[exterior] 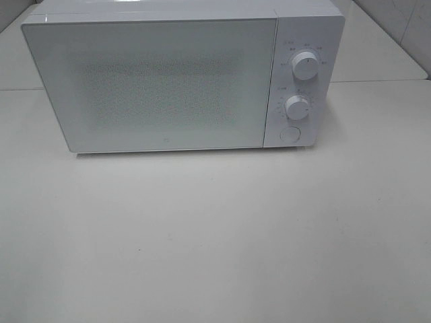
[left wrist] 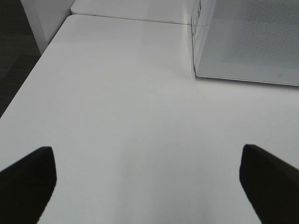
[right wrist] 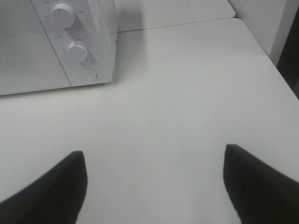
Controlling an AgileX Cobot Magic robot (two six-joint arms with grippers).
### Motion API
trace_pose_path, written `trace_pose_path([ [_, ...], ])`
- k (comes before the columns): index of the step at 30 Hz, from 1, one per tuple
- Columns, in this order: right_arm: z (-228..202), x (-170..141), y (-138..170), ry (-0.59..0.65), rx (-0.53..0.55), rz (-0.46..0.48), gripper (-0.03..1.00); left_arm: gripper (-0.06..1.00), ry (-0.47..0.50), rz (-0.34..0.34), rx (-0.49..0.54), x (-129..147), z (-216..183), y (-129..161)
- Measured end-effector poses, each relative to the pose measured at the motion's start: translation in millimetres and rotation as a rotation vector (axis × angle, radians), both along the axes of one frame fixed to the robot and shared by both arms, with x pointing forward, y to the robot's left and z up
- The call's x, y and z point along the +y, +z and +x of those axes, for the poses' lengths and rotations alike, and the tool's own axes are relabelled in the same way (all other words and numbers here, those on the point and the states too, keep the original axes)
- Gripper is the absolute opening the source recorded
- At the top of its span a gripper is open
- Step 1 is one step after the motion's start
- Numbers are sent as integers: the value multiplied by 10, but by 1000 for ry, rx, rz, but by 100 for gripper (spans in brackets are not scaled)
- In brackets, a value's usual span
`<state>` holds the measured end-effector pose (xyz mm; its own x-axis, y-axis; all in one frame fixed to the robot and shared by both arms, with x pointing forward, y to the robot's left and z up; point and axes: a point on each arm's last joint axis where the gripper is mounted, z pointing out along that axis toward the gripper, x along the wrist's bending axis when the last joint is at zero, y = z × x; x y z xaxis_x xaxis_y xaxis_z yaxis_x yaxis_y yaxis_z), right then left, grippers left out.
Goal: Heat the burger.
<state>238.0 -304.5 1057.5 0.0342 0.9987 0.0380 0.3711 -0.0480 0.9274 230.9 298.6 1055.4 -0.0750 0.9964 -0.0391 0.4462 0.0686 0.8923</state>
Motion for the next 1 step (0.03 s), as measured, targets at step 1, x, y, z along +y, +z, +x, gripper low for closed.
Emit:
trace_pose_path([
  [1,0,0,0,0,0,0,76,99,0,0,0,0,0,0],
])
